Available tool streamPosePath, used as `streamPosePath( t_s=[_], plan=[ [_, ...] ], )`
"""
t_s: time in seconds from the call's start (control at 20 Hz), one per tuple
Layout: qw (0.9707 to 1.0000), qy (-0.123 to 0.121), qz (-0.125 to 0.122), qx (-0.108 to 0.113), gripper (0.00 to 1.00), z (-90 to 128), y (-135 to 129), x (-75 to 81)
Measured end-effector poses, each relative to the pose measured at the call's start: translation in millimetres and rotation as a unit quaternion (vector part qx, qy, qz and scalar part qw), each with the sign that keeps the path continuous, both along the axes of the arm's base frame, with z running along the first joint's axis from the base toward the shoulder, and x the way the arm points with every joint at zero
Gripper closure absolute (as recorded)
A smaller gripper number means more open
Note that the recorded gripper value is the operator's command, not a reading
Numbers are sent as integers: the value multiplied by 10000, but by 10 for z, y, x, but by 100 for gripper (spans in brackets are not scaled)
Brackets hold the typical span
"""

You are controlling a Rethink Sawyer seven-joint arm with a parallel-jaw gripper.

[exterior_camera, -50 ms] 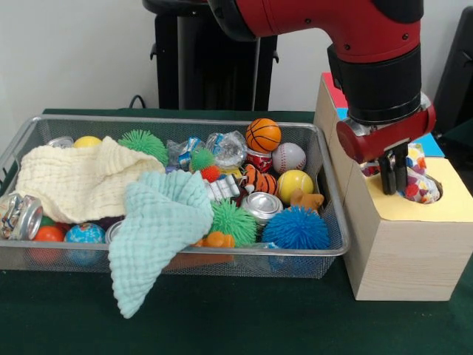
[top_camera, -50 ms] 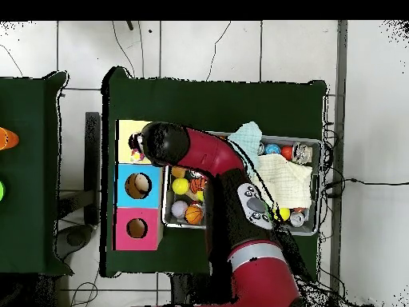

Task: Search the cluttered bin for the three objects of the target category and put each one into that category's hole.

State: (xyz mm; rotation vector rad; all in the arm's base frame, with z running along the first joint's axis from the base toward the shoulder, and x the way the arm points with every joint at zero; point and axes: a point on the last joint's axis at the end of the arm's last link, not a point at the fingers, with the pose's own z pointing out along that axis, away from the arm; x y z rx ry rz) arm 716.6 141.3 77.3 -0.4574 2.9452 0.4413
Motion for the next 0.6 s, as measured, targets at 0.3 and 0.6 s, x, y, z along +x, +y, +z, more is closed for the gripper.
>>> streamPosePath(
  t_s=[0.3, 0.6],
  plan=[
    [10000, -8, 14, -12, 100, 4, 17, -3],
    [9999, -2, 131, -21, 100, 3, 179, -41]
  ],
)
